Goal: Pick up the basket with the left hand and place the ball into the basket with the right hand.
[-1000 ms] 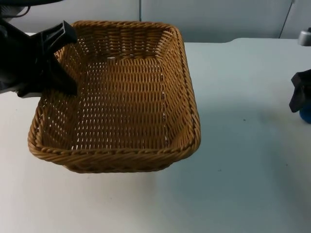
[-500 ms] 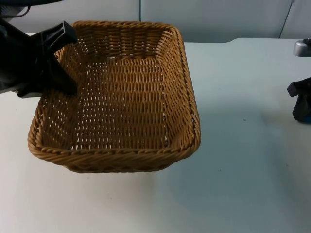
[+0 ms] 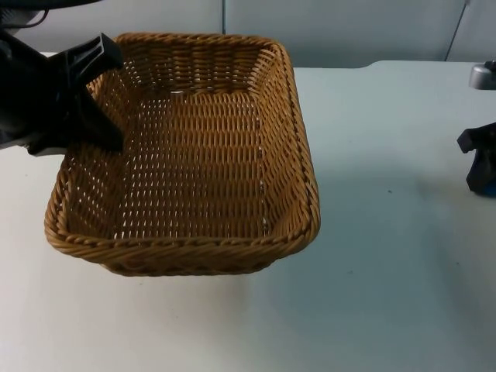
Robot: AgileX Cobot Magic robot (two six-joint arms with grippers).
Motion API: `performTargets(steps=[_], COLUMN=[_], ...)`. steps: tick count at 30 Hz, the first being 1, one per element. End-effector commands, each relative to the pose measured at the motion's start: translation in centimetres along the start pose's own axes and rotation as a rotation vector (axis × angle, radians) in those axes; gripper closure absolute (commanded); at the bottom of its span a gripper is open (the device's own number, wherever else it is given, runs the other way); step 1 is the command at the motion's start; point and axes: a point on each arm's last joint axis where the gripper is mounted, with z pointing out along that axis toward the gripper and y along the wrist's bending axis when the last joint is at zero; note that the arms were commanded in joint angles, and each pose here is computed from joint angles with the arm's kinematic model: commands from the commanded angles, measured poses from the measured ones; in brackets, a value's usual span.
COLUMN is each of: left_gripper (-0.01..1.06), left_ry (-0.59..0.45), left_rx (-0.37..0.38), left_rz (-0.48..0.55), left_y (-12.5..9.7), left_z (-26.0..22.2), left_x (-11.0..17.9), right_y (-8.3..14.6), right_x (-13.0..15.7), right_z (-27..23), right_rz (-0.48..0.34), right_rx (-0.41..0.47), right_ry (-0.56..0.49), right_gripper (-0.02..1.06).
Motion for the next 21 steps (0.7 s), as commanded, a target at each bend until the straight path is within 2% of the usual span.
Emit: performTargets(steps=[1,6,11,21], left_gripper=[1.05,1.05,1.05,1.05], left_ry=[-0.015,-0.015,-0.015,-0.006], left_rx=[0.020,0.020,0.020,0.026], left_rz=[-0.018,-0.018,-0.018,-0.021], left_y=[-0.4,-0.4,-0.4,-0.5], left_z=[-0.4,-0.4,-0.4,-0.4], left_x=[-0.1,-0.1,-0.1,-0.1], right_y=[0.2,0.5,1.3,2.4], right_x=[-0.4,-1.0,-1.1,-0.3], right_z=[-1.3,-4.9,-11.0,-17.6], right_rz=[0.002,0.002,-0.005,-0.013], right_rx=[0.002,0.007,0.014,0.024], right_ry=[-0.022,-0.076,-0.164,-0.268], right_gripper=[1.05,1.05,1.05,1.05])
